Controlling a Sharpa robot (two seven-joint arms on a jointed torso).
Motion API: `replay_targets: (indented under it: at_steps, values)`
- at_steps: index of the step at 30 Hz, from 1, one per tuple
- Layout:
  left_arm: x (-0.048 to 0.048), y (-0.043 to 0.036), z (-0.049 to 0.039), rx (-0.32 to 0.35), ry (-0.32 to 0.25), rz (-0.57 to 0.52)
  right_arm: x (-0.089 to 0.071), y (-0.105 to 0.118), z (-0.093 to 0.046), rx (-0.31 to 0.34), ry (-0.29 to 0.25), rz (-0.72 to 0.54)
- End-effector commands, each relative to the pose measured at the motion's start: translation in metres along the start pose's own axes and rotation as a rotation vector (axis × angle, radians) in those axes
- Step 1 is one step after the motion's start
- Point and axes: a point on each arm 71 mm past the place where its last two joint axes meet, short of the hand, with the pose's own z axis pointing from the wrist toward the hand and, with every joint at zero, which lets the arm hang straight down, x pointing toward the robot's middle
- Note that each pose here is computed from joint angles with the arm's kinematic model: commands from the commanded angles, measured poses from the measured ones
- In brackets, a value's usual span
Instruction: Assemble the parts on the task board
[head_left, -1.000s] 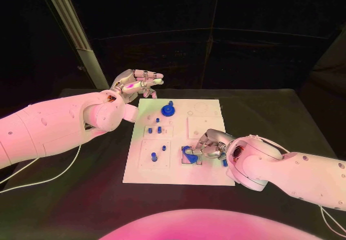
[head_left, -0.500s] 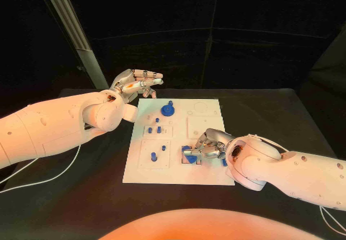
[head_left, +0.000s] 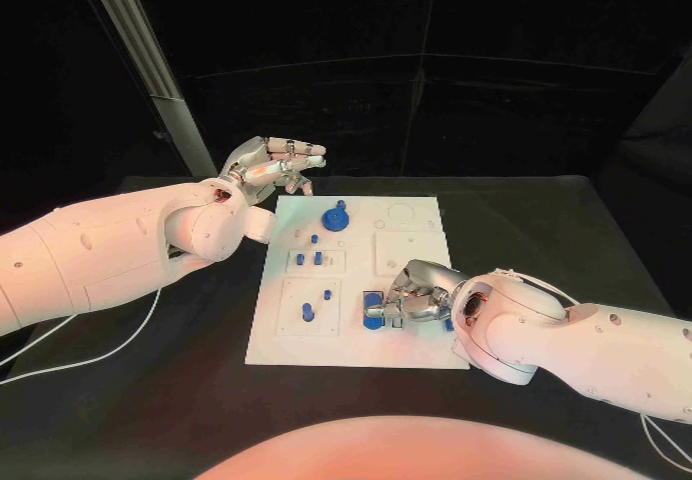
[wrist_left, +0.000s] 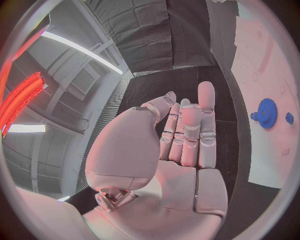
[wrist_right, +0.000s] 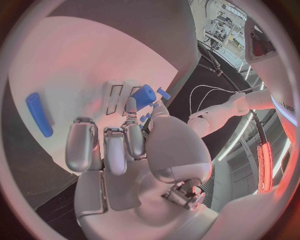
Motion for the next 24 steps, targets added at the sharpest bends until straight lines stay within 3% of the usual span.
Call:
replay_targets:
  at_steps: [1,24]
  values:
    - [0.0009,-0.0011,0.0003,0.003,0.01,-0.007,0.001,0.0038,-0.0011,-0.041,0.02,0.0]
    - [0.0014,-0.0009,0.0006,0.001,0.012,-0.008,-0.004,-0.0049,0.0057,0.023,-0.034,-0.069]
